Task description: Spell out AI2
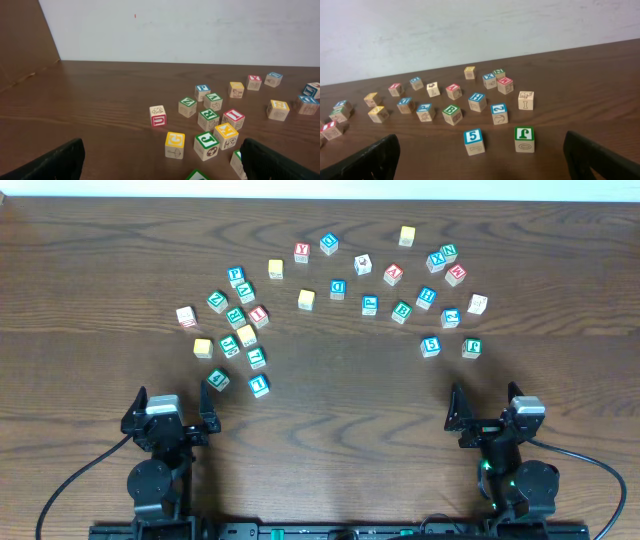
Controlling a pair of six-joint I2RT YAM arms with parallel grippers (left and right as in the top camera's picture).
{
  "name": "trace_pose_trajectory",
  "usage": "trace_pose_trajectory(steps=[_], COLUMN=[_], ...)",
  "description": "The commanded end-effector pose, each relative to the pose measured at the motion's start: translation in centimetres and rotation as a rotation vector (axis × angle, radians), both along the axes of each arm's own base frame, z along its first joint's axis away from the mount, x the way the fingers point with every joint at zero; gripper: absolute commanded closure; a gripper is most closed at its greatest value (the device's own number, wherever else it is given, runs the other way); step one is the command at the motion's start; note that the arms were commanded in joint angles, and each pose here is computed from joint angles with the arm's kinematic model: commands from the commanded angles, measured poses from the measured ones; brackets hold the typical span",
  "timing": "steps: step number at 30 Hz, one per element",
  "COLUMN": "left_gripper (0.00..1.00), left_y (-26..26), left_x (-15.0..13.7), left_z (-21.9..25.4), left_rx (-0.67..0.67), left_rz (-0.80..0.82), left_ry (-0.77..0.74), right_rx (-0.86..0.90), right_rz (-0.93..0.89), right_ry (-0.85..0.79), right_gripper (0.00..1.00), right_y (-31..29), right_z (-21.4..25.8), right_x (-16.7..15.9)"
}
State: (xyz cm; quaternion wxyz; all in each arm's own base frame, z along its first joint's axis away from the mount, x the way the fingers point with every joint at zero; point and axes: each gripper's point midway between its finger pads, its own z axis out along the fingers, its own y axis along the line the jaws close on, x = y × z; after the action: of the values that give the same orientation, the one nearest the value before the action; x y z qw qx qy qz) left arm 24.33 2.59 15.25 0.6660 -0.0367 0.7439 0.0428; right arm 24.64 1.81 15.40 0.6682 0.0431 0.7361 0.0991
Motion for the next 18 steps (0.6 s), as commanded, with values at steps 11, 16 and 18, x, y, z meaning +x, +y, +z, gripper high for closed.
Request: trace_pose_trajectory(steps=[11,16,18], left_gripper=[0.02,0.02,0.02], left_y=[0.24,0.19,-0.35], left_x=[-0.10,-0.11,-0.05], left_z=[-1.61,-1.55,-1.51], left_rx=[0.003,-0.097,-0.120], left_rz=[0.014,0.024,-0.005], left_ry=[0.047,0.034,0.033], right_rx=[0.011,0.011,0.011], right_rz=[-0.001,-0.001,-0.001], right_ry=[-0.001,-0.001,-0.001], right_gripper=[0.01,0.01,0.01], right_y=[-0.04,-0.04,-0.04], right_z=[0.01,0.01,0.01], right_x=[-0.03,-0.03,-0.03])
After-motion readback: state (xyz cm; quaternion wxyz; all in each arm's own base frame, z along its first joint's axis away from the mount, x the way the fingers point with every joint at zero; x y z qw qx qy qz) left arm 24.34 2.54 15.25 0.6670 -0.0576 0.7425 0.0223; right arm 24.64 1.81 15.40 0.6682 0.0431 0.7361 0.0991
